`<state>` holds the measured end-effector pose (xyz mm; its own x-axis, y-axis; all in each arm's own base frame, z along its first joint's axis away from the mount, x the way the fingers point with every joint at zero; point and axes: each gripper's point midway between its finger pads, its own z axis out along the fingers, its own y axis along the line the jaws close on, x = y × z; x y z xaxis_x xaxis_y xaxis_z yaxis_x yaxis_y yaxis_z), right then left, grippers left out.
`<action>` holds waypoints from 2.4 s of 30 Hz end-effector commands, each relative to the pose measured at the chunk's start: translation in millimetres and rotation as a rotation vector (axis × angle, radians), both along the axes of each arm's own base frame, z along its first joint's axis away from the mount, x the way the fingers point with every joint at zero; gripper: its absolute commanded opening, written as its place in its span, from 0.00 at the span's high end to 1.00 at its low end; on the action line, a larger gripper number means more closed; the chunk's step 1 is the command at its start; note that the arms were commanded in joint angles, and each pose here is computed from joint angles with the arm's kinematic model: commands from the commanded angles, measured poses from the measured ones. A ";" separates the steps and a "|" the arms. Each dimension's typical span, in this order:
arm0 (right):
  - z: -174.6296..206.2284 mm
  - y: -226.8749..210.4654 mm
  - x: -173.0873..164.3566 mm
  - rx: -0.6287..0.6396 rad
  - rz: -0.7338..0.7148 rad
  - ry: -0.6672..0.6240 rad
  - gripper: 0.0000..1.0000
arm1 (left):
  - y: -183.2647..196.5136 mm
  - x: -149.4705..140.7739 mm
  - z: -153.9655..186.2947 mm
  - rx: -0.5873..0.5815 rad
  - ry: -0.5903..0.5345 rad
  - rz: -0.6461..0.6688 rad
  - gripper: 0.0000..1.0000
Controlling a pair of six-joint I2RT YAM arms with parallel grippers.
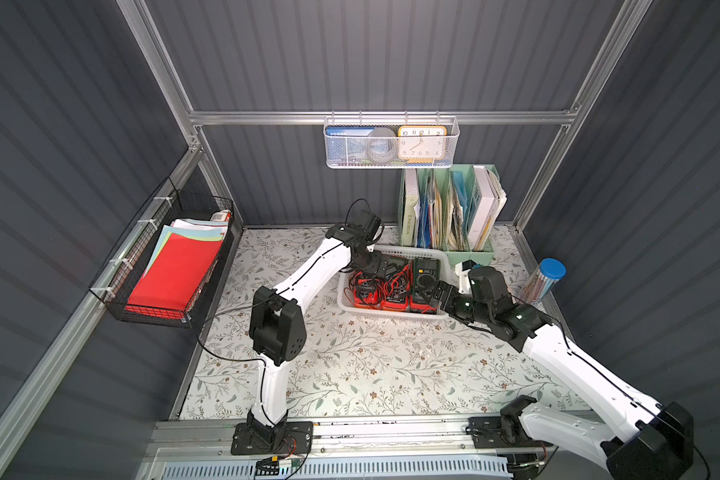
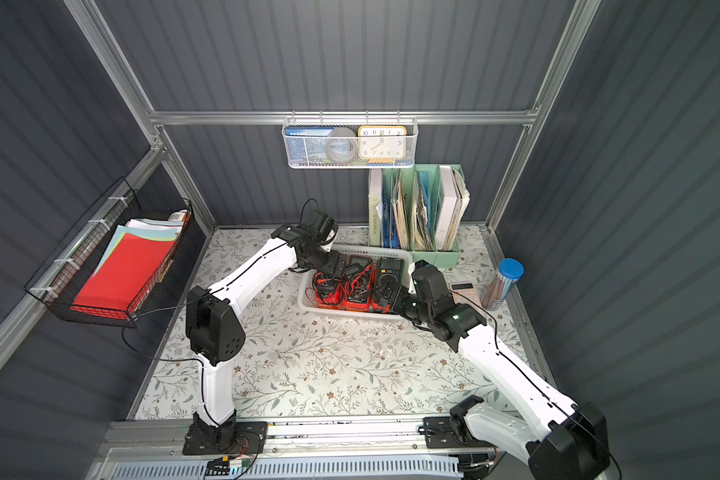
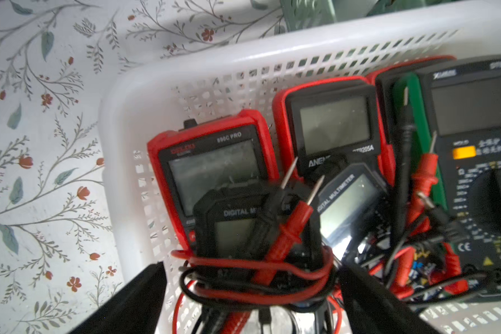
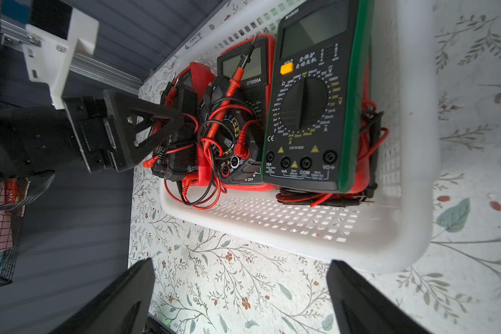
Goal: Put the multimeter into the basket
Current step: Place the multimeter in the basket, then reset both arms
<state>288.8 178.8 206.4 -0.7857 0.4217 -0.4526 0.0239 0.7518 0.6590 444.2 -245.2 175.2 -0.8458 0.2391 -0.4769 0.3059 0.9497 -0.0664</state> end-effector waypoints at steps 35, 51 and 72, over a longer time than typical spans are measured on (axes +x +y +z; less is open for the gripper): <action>71.6 -172.8 45.9 -0.527 -0.622 -0.406 0.01 | 136.4 -105.8 48.6 0.270 -0.518 0.038 0.01; -57.3 -266.1 78.3 -0.815 -0.731 -0.222 0.01 | 225.7 -101.6 -65.7 0.308 -0.529 0.212 0.01; -110.7 -218.9 103.8 -0.728 -0.464 -0.463 0.01 | 237.9 -73.0 -175.4 0.169 -0.417 0.235 0.01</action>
<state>382.8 -41.6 80.0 -0.3272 0.1472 -0.9334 0.2907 0.9556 0.0488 385.6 -8.6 32.6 -0.5027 0.1607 -0.8494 -0.0073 0.9817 0.1901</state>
